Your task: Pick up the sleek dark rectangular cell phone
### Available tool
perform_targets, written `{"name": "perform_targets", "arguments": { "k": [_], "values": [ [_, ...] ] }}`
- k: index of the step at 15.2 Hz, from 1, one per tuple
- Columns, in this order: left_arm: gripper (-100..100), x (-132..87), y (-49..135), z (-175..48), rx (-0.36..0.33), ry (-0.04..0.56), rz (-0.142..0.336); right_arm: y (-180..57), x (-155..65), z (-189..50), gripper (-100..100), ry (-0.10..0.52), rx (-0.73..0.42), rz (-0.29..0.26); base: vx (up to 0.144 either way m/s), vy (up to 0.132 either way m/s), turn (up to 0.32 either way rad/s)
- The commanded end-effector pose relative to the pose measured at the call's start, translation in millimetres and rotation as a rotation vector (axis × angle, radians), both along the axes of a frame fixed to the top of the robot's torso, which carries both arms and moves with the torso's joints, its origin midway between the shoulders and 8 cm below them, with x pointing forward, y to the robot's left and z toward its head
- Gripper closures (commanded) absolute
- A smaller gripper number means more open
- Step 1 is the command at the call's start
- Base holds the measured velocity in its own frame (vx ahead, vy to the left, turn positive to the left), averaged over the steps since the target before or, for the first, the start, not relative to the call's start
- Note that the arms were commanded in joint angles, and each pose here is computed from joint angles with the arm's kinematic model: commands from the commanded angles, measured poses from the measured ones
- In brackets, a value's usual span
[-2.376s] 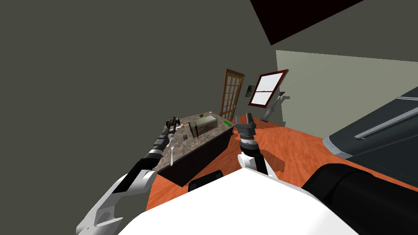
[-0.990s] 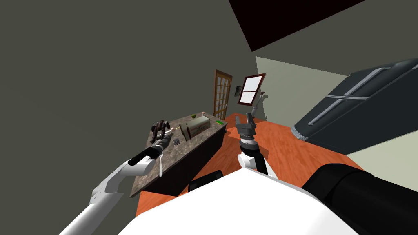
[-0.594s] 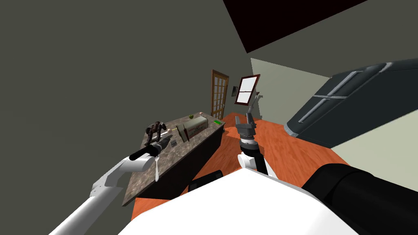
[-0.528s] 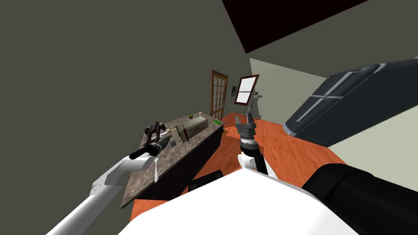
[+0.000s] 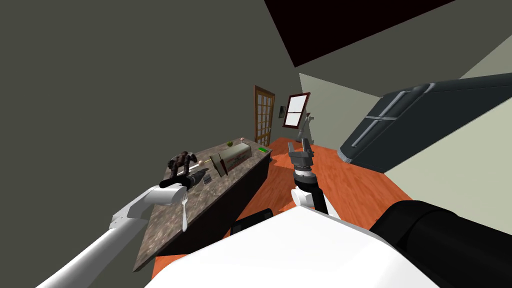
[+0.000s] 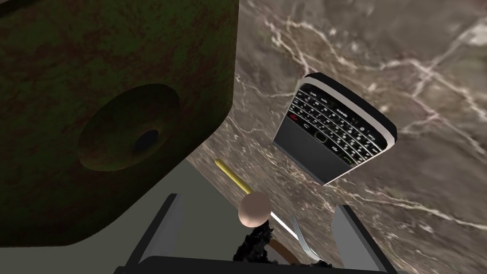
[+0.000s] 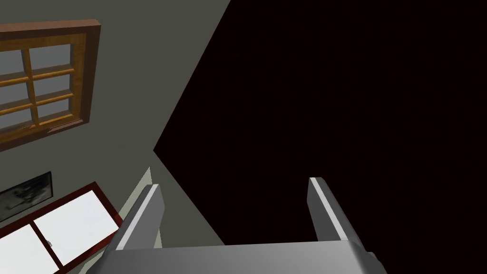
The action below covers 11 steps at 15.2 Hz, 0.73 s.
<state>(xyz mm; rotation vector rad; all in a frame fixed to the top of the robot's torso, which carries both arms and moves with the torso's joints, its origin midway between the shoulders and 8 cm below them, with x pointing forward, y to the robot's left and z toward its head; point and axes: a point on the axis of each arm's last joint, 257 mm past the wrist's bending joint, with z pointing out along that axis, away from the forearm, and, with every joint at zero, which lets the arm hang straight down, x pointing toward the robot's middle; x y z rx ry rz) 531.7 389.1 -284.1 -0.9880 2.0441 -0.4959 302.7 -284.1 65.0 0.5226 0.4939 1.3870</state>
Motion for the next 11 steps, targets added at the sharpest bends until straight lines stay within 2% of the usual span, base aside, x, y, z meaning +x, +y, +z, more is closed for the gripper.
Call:
{"name": "perform_targets", "arguments": {
  "k": [1,2,4,5,7,8,10,11],
  "values": [
    [-100,-5.0,6.0,-7.5,0.015,0.043,0.008,0.0,0.0,0.0,0,0.000,0.000,0.000,0.004,-0.002,-0.039],
    [-100,-3.9,17.3,-9.1,0.036,0.078,0.013,0.0,0.0,0.0,0,0.000,0.000,0.000,0.004,-0.008,-0.141],
    [-100,-9.4,19.8,-14.9,0.042,0.109,0.020,0.0,0.0,0.0,0,0.000,0.000,0.000,0.004,-0.005,-0.102],
    [-100,-8.9,30.7,-15.6,0.061,0.141,0.025,0.0,0.0,0.0,0,0.000,0.000,0.000,0.004,-0.008,-0.105],
    [-100,-14.9,33.1,-21.2,0.066,0.173,0.032,0.0,0.0,0.0,0,0.000,0.000,0.000,0.004,-0.006,-0.100],
    [-100,-16.0,43.9,-22.0,0.082,0.209,0.039,0.0,0.0,0.0,0,0.000,0.000,0.000,0.004,-0.009,-0.114],
    [-100,-21.4,45.8,-26.3,0.087,0.236,0.045,0.0,0.0,0.0,0,0.000,0.000,0.000,0.005,-0.006,-0.100],
    [-100,-24.1,56.3,-27.2,0.101,0.275,0.052,0.0,0.0,0.0,0,0.000,0.000,0.000,0.004,-0.007,-0.125]
  ]
}}
